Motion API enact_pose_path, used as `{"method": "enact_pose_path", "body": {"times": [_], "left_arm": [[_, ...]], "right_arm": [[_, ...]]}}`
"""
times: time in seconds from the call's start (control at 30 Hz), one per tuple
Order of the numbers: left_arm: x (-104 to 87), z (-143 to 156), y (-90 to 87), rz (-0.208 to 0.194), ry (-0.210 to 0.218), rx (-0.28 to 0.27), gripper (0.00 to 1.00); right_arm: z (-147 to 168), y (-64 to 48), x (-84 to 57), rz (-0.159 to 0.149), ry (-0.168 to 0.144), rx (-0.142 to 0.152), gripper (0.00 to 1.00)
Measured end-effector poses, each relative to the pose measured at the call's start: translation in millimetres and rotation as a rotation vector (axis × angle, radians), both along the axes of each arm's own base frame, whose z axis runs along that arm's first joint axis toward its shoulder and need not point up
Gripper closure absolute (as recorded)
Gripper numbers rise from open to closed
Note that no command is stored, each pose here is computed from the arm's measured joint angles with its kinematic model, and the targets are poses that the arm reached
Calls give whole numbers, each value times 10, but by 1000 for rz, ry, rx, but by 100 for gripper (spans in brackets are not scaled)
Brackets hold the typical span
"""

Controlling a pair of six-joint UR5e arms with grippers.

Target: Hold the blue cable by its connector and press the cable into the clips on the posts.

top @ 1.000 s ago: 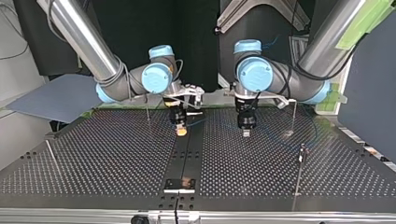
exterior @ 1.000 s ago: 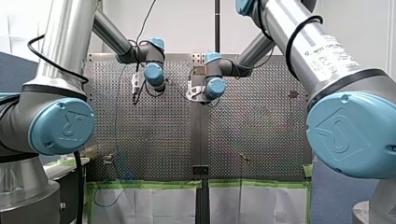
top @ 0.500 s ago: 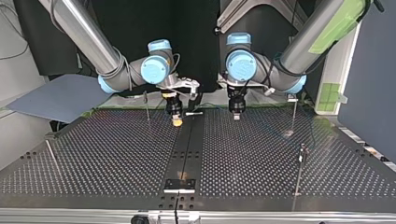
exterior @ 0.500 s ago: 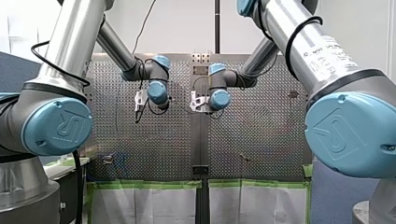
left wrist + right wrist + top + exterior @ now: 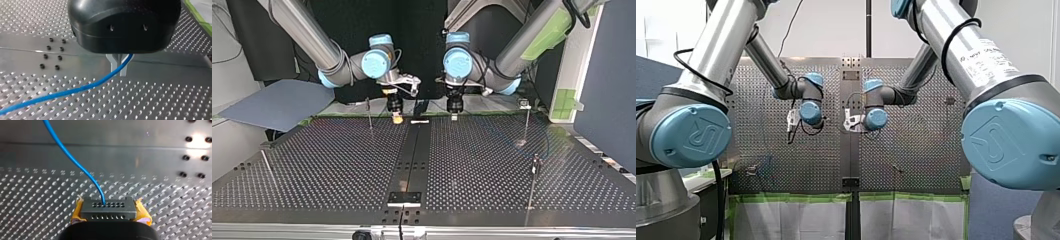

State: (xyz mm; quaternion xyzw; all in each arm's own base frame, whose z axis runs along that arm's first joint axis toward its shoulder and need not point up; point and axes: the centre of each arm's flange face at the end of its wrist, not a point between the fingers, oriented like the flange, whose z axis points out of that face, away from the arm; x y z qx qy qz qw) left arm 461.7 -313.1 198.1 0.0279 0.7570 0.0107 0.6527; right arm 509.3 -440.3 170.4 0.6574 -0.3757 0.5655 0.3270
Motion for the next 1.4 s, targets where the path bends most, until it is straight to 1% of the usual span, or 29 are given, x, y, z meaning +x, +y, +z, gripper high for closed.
{"method": "enact_pose_path", "body": {"times": [0.23,0.4,0.57,0.7,0.87,1.03,1.2,1.3,1.4], "left_arm": [[-77,-146,-131,-12,-2,-14,98],[-137,-225,-148,-18,-10,-25,98],[-187,-420,-200,-30,8,-15,98],[-213,-593,-264,-38,15,-13,98],[-262,-784,-350,-49,25,-20,98],[-315,-992,-411,-55,41,-9,98],[-351,-1201,-465,-65,49,-6,98],[-380,-1333,-481,-71,64,1,98],[-418,-1456,-510,-77,73,4,98]], "right_arm": [[-197,46,-149,-20,-8,9,84],[-347,90,-269,-35,-21,16,84],[-493,120,-408,-58,-44,30,84],[-653,174,-500,-71,-45,40,84],[-969,274,-612,-88,-33,71,84],[-1283,365,-755,-127,-17,101,84],[-1612,440,-956,-163,-6,141,84],[-1790,497,-1085,-176,10,169,84],[-1900,521,-1228,-189,20,189,84]]}}
